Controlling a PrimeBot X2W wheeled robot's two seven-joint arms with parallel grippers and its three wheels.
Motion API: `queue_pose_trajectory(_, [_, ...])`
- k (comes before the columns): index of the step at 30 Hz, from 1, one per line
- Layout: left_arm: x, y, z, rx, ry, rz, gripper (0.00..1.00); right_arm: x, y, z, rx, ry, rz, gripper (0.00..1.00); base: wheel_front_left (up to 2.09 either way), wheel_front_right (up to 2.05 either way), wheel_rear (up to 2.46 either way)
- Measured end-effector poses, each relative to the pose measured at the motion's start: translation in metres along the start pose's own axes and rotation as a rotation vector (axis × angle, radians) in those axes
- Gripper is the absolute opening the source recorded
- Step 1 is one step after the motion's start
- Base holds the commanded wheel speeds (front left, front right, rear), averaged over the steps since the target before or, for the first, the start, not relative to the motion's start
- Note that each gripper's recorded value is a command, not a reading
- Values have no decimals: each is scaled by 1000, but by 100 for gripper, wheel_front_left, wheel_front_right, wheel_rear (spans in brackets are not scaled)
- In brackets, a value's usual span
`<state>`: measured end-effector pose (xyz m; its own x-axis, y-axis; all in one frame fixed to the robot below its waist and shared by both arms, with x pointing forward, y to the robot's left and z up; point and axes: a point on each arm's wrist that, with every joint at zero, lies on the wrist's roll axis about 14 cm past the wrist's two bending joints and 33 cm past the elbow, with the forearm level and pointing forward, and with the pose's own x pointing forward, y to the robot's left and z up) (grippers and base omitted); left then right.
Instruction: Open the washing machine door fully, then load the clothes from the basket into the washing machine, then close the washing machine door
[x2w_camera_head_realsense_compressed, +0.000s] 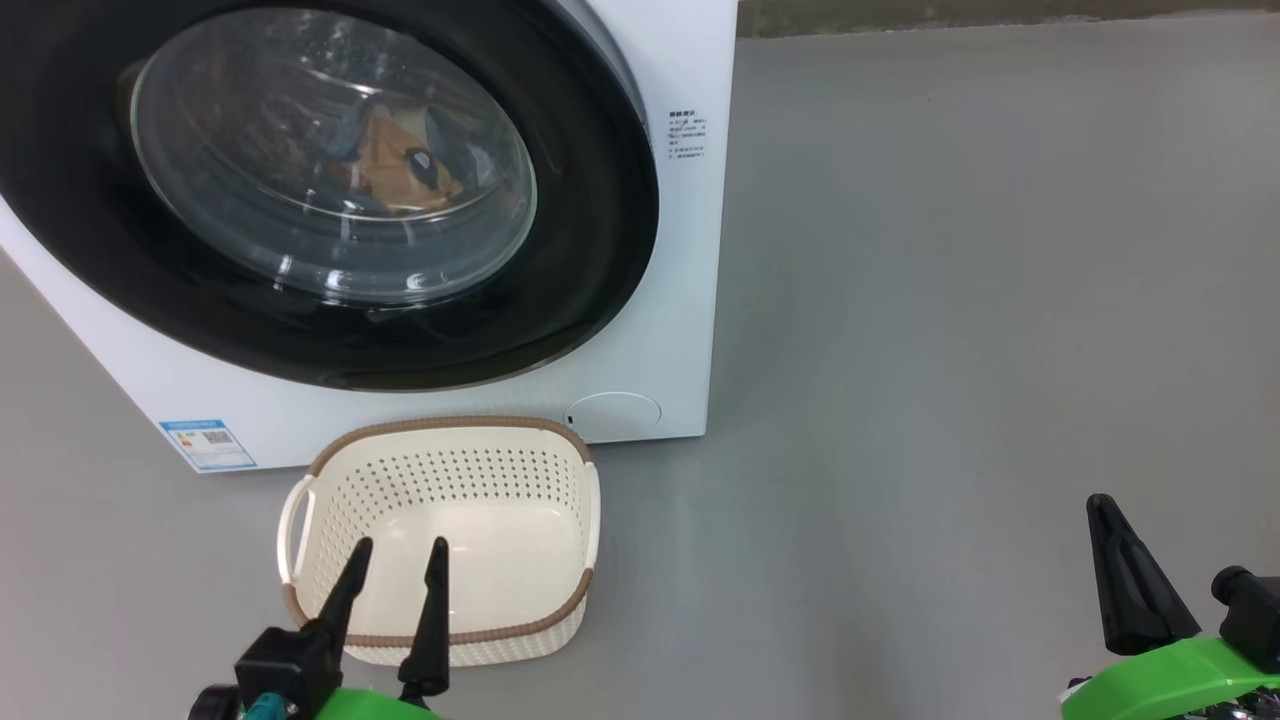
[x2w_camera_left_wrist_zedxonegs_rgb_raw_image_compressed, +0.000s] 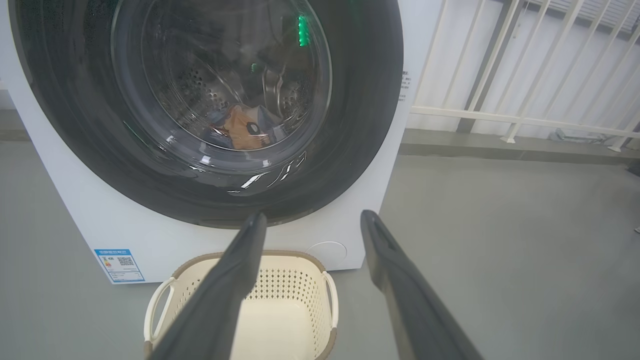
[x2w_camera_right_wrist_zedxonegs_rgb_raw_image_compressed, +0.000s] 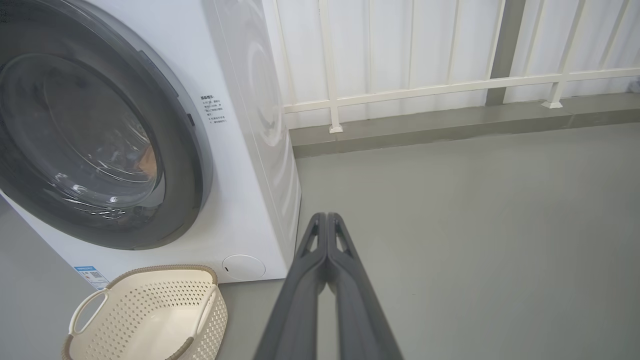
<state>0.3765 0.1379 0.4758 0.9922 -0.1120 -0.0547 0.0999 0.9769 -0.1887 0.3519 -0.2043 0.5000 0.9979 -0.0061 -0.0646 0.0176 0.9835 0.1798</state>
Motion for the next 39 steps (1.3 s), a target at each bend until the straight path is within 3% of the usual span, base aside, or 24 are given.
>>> queue_pose_trajectory(5, [-1,3,1,7,-3,9,100,0,1,2,-4,-5,4,0,0,0,0])
queue_pose_trajectory(6, [-1,3,2,7,-4,9,100,0,2,3,-4,-6,5,15,0,0,0])
queue_pose_trajectory(9, [-2,4,2,9,-6,11,100,0,3,4,-12,-9,8,38,0,0,0])
queue_pose_trajectory(10, [-3,4,3,9,-7,11,100,0,3,4,-13,-10,9,83,0,0,0])
queue_pose_trajectory(11, [-3,4,3,9,-8,11,100,0,4,4,-13,-12,10,100,0,0,0])
queue_pose_trajectory(39, [-12,5,4,14,-4,18,100,-8,4,5,-21,-15,11,100,0,0,0])
